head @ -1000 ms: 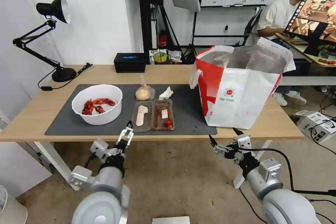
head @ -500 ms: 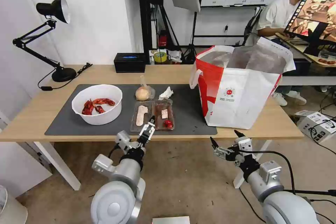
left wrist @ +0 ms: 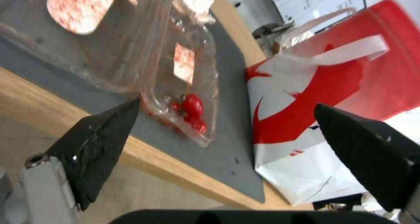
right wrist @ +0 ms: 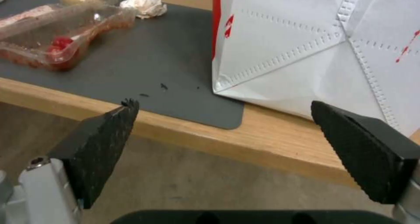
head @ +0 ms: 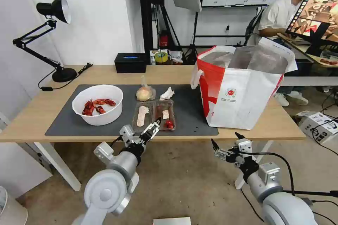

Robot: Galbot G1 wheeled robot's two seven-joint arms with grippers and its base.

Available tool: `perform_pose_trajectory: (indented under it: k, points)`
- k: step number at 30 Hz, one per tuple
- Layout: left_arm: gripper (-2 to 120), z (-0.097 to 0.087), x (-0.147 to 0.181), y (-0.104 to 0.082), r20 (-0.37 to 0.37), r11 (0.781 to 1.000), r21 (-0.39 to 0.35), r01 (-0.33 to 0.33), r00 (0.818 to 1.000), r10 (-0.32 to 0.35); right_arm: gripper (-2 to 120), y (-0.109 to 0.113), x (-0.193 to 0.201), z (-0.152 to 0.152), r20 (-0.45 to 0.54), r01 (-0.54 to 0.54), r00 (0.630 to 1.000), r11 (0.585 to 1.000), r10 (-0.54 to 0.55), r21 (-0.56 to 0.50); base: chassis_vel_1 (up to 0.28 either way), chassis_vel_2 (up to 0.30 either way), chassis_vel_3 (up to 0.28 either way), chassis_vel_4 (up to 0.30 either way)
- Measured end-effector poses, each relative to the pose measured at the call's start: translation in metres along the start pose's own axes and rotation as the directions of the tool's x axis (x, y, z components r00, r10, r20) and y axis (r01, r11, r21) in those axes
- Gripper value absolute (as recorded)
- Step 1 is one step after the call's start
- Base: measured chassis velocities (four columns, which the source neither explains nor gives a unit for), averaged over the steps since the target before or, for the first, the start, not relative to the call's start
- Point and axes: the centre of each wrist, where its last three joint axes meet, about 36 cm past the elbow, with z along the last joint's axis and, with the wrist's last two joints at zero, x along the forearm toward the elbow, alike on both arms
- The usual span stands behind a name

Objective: Pick up the trash from the table and place it into the takeout bag.

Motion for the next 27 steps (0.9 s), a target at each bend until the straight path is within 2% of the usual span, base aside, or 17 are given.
perform_pose_trajectory:
  k: [6, 17, 27]
  points:
    - [100, -0.001, -0.022, 0.003, -0.025, 0.999, 0.000, 0.041, 0.999, -0.041, 100, 0.000, -0.004, 0.003, -0.005, -0.003, 1.000, 1.000, 0.003, -0.002, 0.000, 0.000, 0.000, 0.000]
    - [100, -0.003, -0.034, 0.005, -0.052, 0.998, 0.008, 0.068, 0.996, -0.067, 100, 0.000, -0.010, 0.008, -0.010, -0.009, 1.000, 1.000, 0.009, -0.006, 0.000, 0.000, 0.000, 0.000]
    - [100, -0.006, -0.051, 0.005, -0.066, 0.990, 0.024, 0.138, 0.989, -0.136, 100, 0.005, -0.016, 0.015, -0.025, -0.007, 1.000, 1.000, 0.007, -0.007, 0.000, 0.000, 0.000, 0.000]
